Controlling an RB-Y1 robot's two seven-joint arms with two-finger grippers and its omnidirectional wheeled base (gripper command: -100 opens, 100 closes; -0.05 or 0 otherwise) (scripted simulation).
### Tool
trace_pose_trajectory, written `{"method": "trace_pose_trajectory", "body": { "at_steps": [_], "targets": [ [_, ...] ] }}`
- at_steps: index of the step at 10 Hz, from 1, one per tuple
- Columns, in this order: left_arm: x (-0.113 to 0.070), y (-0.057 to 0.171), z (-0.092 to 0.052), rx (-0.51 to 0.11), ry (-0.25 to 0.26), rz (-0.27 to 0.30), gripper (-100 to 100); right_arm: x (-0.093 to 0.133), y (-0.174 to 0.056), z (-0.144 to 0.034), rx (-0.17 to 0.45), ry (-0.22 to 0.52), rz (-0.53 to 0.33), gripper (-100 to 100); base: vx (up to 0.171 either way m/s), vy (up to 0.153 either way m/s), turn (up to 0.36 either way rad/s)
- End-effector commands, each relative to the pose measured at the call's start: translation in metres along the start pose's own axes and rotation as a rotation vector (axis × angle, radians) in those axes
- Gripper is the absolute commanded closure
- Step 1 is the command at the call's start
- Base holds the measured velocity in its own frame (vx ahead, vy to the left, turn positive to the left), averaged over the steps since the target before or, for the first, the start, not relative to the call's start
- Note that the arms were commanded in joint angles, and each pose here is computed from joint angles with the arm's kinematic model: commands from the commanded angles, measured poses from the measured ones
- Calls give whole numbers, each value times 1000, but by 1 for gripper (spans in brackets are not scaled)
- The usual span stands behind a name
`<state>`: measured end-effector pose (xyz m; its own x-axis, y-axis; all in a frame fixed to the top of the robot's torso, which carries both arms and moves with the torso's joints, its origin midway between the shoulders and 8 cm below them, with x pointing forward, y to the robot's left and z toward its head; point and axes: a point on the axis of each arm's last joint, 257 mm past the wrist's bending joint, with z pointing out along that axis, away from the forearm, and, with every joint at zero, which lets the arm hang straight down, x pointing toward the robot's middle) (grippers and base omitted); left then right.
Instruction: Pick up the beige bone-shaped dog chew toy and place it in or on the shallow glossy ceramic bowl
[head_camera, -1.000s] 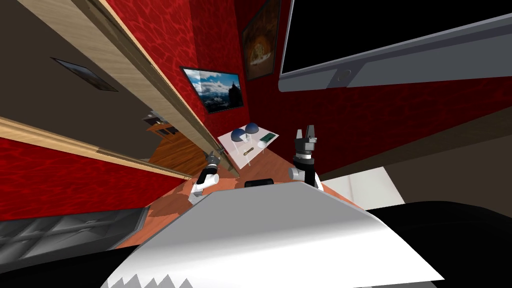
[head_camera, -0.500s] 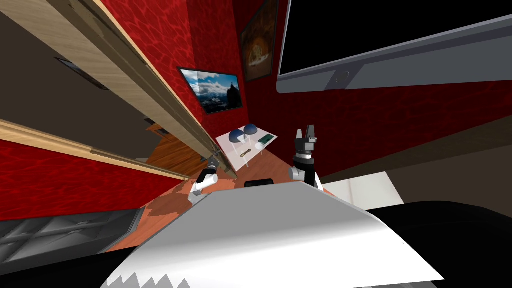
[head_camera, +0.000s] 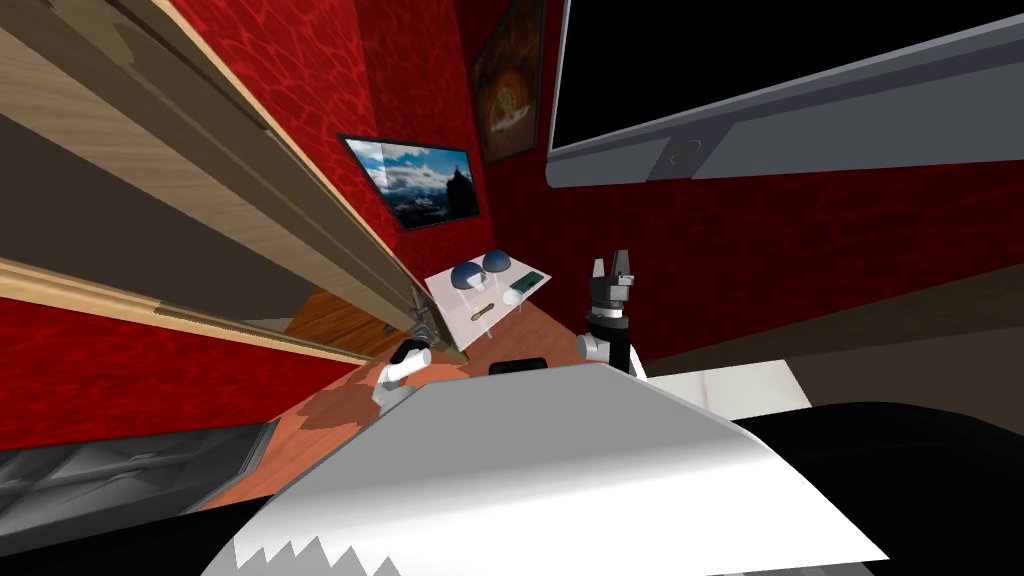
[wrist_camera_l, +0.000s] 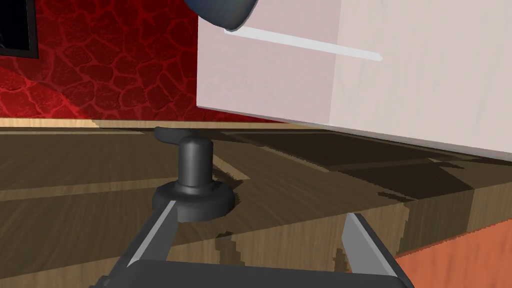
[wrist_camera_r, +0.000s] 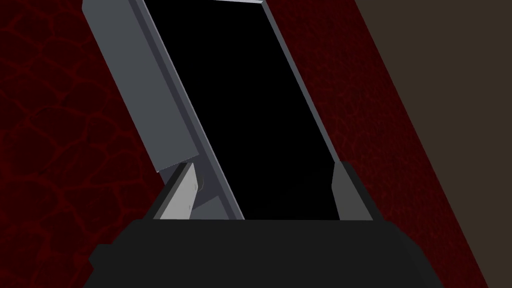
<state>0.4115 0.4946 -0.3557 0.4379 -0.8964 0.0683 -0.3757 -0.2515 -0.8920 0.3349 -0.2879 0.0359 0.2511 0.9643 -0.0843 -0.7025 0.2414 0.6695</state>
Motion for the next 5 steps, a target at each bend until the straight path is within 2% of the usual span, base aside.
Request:
{"method": "trace_pose_trajectory", "body": {
  "at_steps": [1, 2, 4, 5],
  "targets": [
    [-22, 26, 2, -79, -46, -9, -100, 0, 0, 0, 0, 0, 0, 0, 141, -176, 15],
    [-22, 27, 2, -81, -46, -9, -100, 0, 0, 0, 0, 0, 0, 0, 98, -163, 16],
    [-50, 52, 3, -168, -104, -20, -100, 0, 0, 0, 0, 0, 0, 0, 155, -219, 10],
    [-51, 56, 3, -176, -107, -21, -100, 0, 0, 0, 0, 0, 0, 0, 162, -170, 17]
  ]
}}
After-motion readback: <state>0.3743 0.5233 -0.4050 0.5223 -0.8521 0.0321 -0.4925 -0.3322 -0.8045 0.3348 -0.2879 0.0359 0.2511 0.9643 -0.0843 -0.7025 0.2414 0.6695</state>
